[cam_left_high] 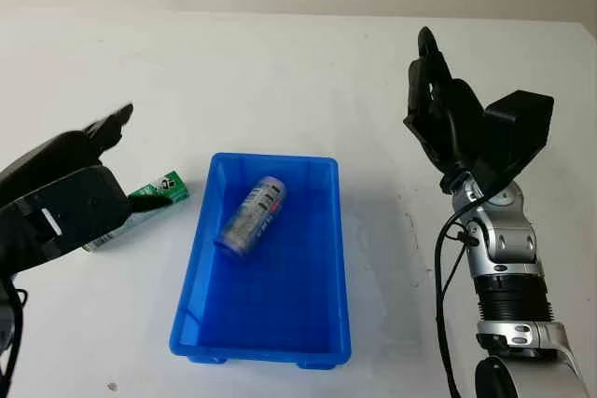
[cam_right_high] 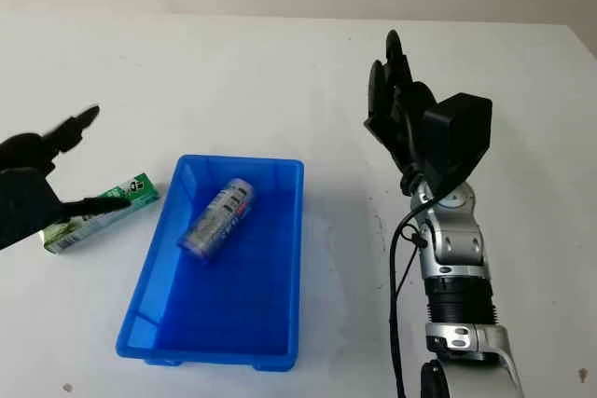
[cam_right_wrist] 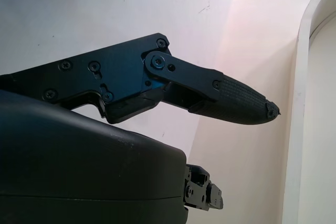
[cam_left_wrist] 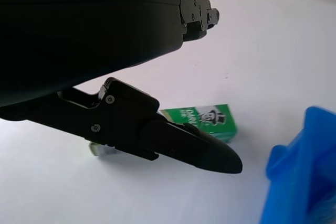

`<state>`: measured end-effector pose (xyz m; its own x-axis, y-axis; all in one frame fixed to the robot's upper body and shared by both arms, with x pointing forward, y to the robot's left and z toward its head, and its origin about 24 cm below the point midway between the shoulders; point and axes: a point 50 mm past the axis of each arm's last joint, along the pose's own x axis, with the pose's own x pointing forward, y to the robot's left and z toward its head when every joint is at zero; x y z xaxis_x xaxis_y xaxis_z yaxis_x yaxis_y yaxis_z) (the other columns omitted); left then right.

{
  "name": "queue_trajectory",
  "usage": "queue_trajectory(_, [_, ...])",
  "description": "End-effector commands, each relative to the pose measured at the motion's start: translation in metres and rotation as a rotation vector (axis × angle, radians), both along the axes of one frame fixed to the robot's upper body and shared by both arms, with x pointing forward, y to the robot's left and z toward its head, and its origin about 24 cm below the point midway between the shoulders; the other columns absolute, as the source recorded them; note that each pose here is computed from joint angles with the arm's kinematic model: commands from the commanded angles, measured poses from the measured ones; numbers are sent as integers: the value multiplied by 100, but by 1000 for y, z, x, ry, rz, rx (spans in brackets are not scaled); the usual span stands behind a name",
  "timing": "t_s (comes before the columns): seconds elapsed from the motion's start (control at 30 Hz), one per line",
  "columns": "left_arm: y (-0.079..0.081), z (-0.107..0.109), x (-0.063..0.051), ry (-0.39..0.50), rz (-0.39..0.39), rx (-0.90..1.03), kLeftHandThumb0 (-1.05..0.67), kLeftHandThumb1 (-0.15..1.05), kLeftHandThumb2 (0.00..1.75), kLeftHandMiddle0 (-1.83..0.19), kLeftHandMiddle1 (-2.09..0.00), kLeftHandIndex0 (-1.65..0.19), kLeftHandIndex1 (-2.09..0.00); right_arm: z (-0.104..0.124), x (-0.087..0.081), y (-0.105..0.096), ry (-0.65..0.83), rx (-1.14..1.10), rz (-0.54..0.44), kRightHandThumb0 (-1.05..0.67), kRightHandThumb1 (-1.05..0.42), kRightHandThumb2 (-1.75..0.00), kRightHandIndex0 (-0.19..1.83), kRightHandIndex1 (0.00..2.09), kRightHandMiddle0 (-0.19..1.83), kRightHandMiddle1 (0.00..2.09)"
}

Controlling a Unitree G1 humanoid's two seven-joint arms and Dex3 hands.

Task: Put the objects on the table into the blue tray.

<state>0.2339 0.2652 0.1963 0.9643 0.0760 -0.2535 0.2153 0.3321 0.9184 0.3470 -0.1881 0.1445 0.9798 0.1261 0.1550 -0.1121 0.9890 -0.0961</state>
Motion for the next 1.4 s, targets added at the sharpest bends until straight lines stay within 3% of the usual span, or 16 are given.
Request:
queue_trajectory(0.0, [1,-2,-2,48,-14,50,-77,98,5,2,-7,7,-6,3,-2,-2,-12,4,-7,-78,-105,-78,-19,0,-19,0])
queue_trajectory(0.2, [1,-11,-7,118,-17,124,-76,94,4,5,-5,6,-6,4,-3,-2,-15,-2,-13,-77,-105,-77,-19,0,-19,0])
queue_trajectory(0.4, [-3,-23,-9,169,35,265,-71,93,5,8,-4,7,-5,5,-3,-1,-16,0,-11,-77,-105,-78,-19,0,-19,0])
queue_trajectory(0.43, [-4,-26,-9,165,36,278,-69,93,5,-1,-9,6,-6,5,-3,-1,-16,3,-12,-77,-105,-78,-19,0,-19,0])
queue_trajectory(0.47, [-6,-28,-9,157,38,285,-69,93,5,1,-50,4,-6,5,-3,0,-17,4,-12,-77,-105,-77,-19,0,-19,0])
queue_trajectory(0.5, [-7,-30,-9,148,44,289,-69,93,5,-6,-123,1,-8,5,-3,0,-16,5,-12,-77,-105,-77,-19,0,-19,0])
queue_trajectory(0.53, [-9,-33,-9,131,50,288,-68,93,5,-12,-174,-3,-10,5,-3,0,-15,4,-10,-77,-105,-77,-19,0,-19,0])
queue_trajectory(0.6, [-11,-38,-9,86,76,289,-65,93,5,-30,-200,-11,-15,5,-3,-1,-14,3,-7,-77,-105,-77,-19,0,-19,0])
queue_trajectory(0.63, [-12,-41,-9,67,91,297,-60,94,6,-23,-206,-17,-19,5,-2,-1,-14,4,-5,-77,-105,-77,-19,0,-19,0])
queue_trajectory(0.73, [-16,-51,-8,19,135,336,-54,97,6,-28,-209,-21,-29,5,-3,-1,-14,5,2,-76,-105,-77,-19,0,-19,0])
queue_trajectory(0.93, [-25,-70,-5,-79,123,414,-47,104,6,-39,-209,2,-115,6,-3,-1,-24,12,16,-76,-105,-78,-19,0,-19,0])
queue_trajectory(1.07, [-28,-81,-1,-104,83,410,-45,105,19,-16,-200,8,-130,5,-2,-1,-24,12,21,-76,-105,-77,-19,0,-19,0])
queue_trajectory(1.23, [-27,-88,4,-124,45,436,-48,105,32,-36,-209,7,-156,6,-3,-3,-31,8,23,-76,-105,-77,-19,0,-19,0])
queue_trajectory(1.37, [-25,-90,8,-90,51,456,-50,105,39,-47,-209,11,-172,8,-3,-4,-35,14,16,-77,-105,-75,-19,0,-19,0])
